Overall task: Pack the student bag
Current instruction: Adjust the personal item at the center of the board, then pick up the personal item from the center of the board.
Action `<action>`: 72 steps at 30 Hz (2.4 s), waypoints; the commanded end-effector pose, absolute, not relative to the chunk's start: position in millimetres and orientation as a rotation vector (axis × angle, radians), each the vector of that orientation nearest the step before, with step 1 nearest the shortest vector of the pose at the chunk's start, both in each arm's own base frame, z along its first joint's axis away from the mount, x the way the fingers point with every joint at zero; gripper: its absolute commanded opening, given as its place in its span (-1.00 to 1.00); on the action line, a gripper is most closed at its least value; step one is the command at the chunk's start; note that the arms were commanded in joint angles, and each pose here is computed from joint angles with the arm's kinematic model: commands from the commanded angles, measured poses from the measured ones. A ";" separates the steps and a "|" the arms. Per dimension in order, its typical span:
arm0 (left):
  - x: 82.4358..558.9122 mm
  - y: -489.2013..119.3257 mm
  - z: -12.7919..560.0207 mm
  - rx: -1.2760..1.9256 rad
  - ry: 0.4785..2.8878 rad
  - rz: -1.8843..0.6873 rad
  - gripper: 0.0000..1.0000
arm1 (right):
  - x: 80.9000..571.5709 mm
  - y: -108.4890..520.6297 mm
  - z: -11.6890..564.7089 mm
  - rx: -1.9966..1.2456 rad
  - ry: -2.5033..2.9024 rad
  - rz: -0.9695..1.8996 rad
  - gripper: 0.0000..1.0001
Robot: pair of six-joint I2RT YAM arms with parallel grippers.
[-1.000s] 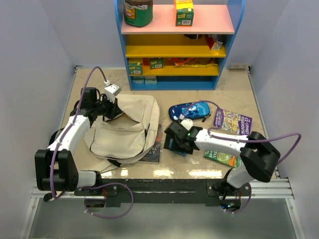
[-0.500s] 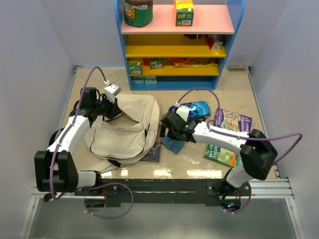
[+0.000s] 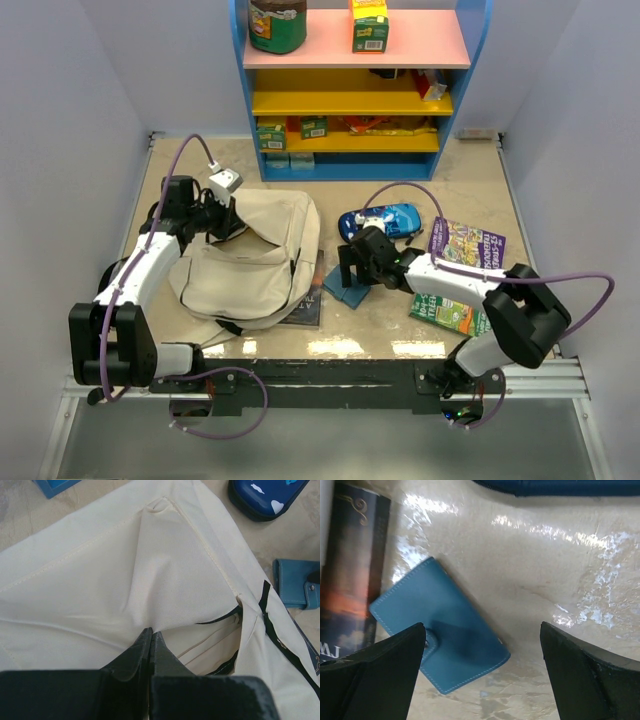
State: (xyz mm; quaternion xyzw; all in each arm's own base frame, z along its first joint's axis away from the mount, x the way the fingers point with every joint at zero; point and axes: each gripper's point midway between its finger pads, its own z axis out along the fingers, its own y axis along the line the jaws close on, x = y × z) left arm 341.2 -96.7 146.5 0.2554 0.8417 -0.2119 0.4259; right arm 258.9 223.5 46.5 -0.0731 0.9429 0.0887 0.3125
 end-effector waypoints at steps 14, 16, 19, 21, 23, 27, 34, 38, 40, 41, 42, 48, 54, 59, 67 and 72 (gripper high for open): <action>349.3 -99.0 187.0 0.603 2.018 -0.523 -1.00 | 241.5 249.6 53.9 -0.382 2.367 0.553 0.97; 349.5 -98.6 187.3 0.602 2.018 -0.519 -1.00 | 250.3 244.5 55.0 -0.345 2.357 0.493 0.97; 348.8 -98.7 187.8 0.604 2.018 -0.520 -1.00 | 262.4 242.8 61.4 -0.331 2.348 0.429 0.97; 348.5 -98.7 187.5 0.603 2.019 -0.521 -1.00 | 267.9 243.9 64.6 -0.341 2.341 0.406 0.97; 348.0 -99.0 187.5 0.603 2.019 -0.523 -1.00 | 268.9 250.0 65.2 -0.361 2.340 0.430 0.97; 347.0 -98.8 186.5 0.600 2.022 -0.523 -1.00 | 261.6 261.3 56.8 -0.369 2.363 0.516 0.97; 347.6 -99.0 190.6 0.604 2.013 -0.518 -1.00 | 243.2 262.3 40.4 -0.331 2.413 0.599 0.97; 347.3 -99.1 191.7 0.601 2.012 -0.522 -1.00 | 233.1 260.3 42.0 -0.291 2.421 0.649 0.97; 346.5 -99.1 191.5 0.599 2.013 -0.523 -1.00 | 228.3 261.5 48.6 -0.285 2.406 0.676 0.97; 346.1 -99.6 190.8 0.602 2.013 -0.523 -1.00 | 223.3 260.0 46.1 -0.283 2.413 0.674 0.97; 346.1 -99.1 190.9 0.601 2.012 -0.522 -1.00 | 220.9 258.8 46.3 -0.281 2.415 0.669 0.97; 346.1 -99.3 191.0 0.602 2.008 -0.522 -1.00 | 199.1 264.8 37.6 -0.303 2.446 0.571 0.97; 343.9 -99.8 190.1 0.607 2.010 -0.527 -1.00 | 195.4 260.1 11.7 -0.324 2.504 0.292 0.97; 341.2 -98.4 187.8 0.622 2.007 -0.512 -1.00 | 212.7 256.9 21.9 -0.233 2.463 0.204 0.97; 338.2 -97.0 180.6 0.629 2.020 -0.505 -1.00 | 221.5 254.0 8.5 -0.205 2.477 0.088 0.97; 338.2 -98.0 181.0 0.632 2.018 -0.511 -1.00 | 210.9 254.8 -2.8 -0.200 2.506 0.144 0.79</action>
